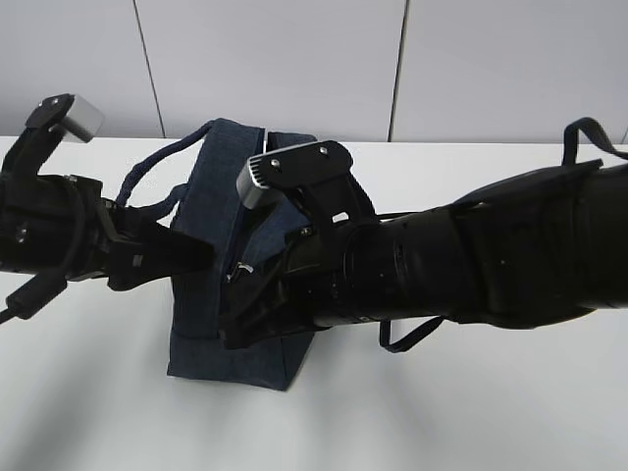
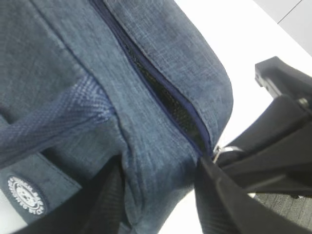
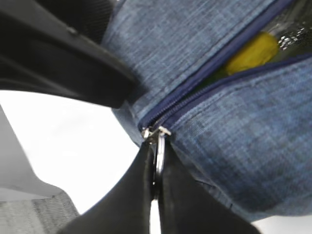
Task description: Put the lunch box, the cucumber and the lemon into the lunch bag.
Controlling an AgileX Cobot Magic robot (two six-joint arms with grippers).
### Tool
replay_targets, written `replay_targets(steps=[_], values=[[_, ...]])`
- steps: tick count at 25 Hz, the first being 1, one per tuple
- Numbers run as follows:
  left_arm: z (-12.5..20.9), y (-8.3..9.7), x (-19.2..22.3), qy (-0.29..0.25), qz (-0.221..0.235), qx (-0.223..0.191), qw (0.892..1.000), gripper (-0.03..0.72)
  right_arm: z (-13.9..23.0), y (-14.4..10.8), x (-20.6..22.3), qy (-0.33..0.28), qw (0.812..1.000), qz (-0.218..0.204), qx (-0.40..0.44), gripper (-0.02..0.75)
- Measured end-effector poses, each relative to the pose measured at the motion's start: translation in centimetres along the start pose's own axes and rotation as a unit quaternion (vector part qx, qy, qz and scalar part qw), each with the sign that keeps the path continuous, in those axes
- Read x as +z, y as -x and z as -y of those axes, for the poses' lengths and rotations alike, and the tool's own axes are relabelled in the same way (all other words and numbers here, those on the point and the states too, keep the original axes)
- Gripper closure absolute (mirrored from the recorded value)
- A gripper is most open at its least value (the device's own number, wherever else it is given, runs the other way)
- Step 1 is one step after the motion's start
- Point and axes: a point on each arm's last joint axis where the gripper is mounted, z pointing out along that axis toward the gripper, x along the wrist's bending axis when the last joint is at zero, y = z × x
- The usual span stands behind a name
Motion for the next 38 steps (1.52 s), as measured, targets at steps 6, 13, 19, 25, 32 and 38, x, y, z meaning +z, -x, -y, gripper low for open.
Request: replay_targets(steps=[6, 13, 19, 25, 32, 38], values=[[0.0, 0.0, 0.0, 0.000, 0.001, 0.000, 1.000, 0.366, 0.0, -0.5, -0.6, -0.007, 1.000, -0.017, 0.016, 0.738], [0.0, 0.1, 0.0, 0.000, 0.003, 0.000, 1.000, 0.366, 0.3, -1.4, -1.8, -0.048, 0.997, -0.046, 0.042, 0.738], [0.0, 0.1, 0.0, 0.000, 0.003, 0.000, 1.000, 0.366, 1.0, -2.0, -1.9, -0.086, 0.993, -0.073, 0.042, 0.738], [0.0, 0.1, 0.0, 0.000, 0.003, 0.000, 1.000, 0.366, 0.9, -2.2, -2.1, -0.089, 0.992, -0.081, 0.039, 0.738], [0.0, 0.1, 0.0, -0.001, 0.007, 0.001, 1.000, 0.366, -0.4, -2.3, -3.6, -0.050, 0.997, -0.059, 0.026, 0.738], [0.0, 0.2, 0.0, -0.002, 0.012, 0.002, 1.000, 0.366, -1.0, -2.2, -4.0, -0.031, 0.998, -0.045, 0.022, 0.738]])
